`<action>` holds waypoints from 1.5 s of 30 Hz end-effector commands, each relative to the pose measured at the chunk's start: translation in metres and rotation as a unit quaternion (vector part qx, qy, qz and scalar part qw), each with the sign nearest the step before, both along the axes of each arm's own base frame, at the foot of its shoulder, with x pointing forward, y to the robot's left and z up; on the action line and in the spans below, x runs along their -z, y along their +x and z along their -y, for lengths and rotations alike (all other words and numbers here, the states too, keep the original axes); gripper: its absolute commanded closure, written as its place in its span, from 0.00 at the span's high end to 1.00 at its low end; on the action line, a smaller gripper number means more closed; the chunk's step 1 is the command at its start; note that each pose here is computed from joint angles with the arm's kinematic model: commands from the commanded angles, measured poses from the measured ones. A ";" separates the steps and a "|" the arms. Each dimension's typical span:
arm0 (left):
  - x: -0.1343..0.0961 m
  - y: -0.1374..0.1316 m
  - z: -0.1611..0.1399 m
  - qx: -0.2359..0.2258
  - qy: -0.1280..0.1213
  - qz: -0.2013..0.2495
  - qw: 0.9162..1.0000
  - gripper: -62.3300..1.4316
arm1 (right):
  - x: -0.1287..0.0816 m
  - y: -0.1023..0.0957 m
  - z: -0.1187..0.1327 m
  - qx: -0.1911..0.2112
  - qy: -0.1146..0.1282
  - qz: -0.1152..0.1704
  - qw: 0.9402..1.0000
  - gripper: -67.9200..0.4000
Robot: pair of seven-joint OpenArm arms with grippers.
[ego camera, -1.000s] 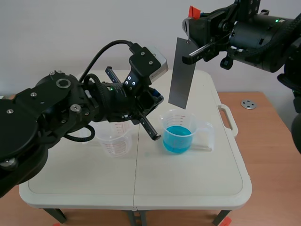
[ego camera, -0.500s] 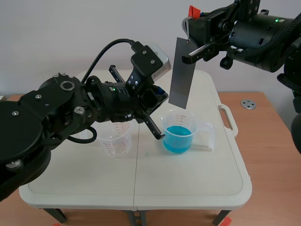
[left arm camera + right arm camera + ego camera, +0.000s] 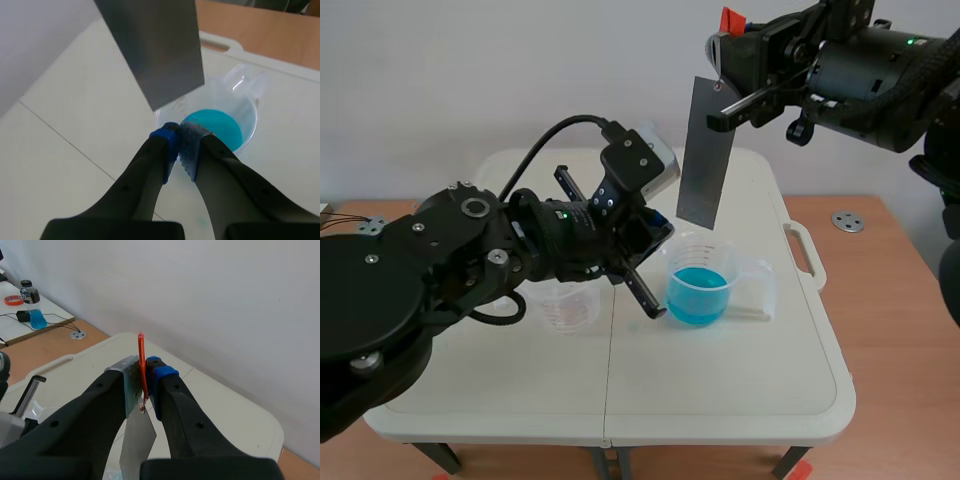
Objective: Hold the metal plate by the orange handle, dip it into the blue solution, take it out and point at it, then put the plate back in the beaker on the left.
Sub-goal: 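Point at the plate with the left hand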
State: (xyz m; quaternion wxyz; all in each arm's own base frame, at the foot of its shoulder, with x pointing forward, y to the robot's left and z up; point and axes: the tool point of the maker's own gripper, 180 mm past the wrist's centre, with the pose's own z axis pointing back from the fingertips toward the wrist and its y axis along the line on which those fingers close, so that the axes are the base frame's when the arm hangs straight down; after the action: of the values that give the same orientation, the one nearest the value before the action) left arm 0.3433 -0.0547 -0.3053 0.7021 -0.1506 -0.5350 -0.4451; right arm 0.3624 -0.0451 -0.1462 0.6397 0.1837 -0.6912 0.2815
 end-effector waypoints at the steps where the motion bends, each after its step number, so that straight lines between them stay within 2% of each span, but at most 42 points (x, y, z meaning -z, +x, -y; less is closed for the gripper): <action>1: -0.011 0.003 0.007 0.003 -0.018 0.012 1.000 0.05 | -0.016 -0.001 0.000 -0.005 0.007 0.025 1.000 0.02; 7: -0.011 0.005 0.006 0.002 -0.015 0.013 1.000 0.05 | -0.016 -0.001 0.000 -0.005 0.007 0.025 1.000 0.02; 13: -0.007 0.006 -0.003 -0.003 0.000 0.010 1.000 0.05 | -0.016 -0.001 0.000 -0.005 0.007 0.025 1.000 0.02; 17: -0.002 -0.003 -0.020 -0.008 0.013 0.010 1.000 0.05 | -0.016 -0.001 0.000 -0.005 0.006 0.025 1.000 0.02; 24: -0.021 -0.014 -0.062 -0.039 0.021 0.036 0.998 0.05 | -0.016 -0.001 0.000 -0.005 0.006 0.025 1.000 0.02; 30: -0.038 -0.041 -0.093 -0.052 0.036 0.054 0.997 0.05 | -0.010 -0.002 0.001 -0.003 0.001 0.014 1.000 0.02; 35: -0.042 -0.068 -0.120 -0.065 0.055 0.046 0.995 0.05 | -0.002 -0.004 0.001 -0.002 -0.002 0.004 1.000 0.02; 40: -0.036 -0.096 -0.146 -0.082 0.081 0.021 0.993 0.05 | 0.006 -0.006 0.001 -0.001 -0.008 -0.009 1.000 0.02; 45: -0.023 -0.129 -0.167 -0.099 0.097 -0.027 0.990 0.05 | 0.010 -0.006 0.002 0.001 -0.014 -0.016 1.000 0.02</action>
State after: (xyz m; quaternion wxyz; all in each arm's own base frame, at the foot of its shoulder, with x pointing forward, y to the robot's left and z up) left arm 0.2171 0.1164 -0.2852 0.7709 -0.0328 -0.4781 -0.4196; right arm 0.3568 -0.0466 -0.1710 0.6718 0.1791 -0.6602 0.2841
